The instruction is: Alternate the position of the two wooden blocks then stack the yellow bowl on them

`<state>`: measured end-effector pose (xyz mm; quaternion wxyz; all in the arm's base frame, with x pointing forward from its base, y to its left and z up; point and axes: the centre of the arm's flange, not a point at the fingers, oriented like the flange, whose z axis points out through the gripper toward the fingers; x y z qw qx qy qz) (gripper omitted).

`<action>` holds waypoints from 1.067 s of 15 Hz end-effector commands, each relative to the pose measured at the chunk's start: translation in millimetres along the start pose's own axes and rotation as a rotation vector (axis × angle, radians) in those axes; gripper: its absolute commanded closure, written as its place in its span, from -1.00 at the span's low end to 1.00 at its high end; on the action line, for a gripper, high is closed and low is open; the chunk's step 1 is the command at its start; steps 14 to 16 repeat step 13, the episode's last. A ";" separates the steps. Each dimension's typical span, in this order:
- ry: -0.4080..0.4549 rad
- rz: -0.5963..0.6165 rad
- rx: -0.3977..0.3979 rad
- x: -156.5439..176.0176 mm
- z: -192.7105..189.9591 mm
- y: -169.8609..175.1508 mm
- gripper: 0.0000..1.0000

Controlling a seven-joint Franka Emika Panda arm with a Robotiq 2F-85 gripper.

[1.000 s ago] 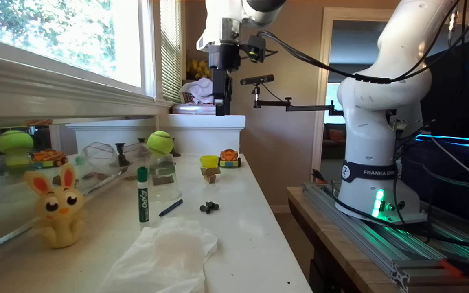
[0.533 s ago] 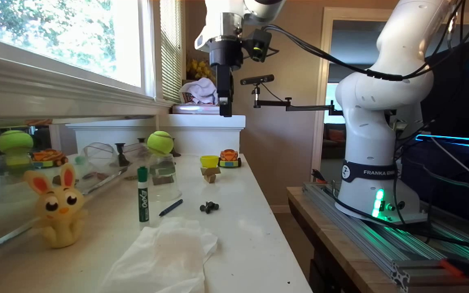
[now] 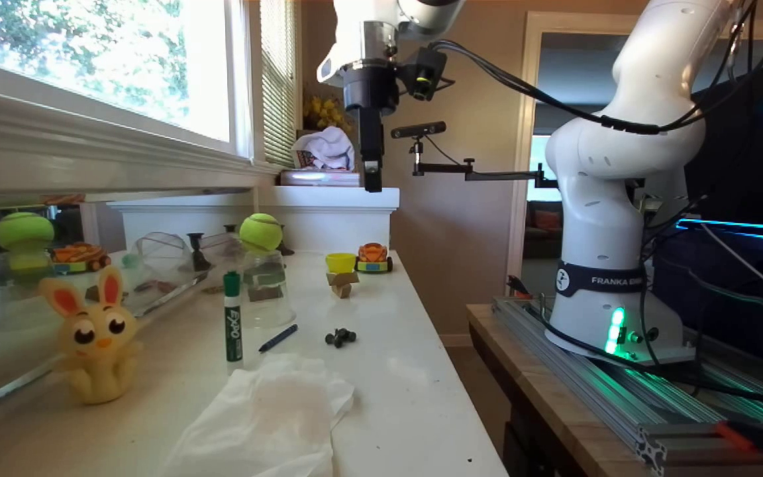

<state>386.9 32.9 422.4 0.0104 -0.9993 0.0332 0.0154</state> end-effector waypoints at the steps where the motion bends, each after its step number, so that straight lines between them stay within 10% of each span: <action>1: -0.012 -0.038 0.000 -1.9 -0.6 -4.1 -1.00; 16: 0.000 -0.042 -0.012 -1.1 0.5 -7.2 -1.00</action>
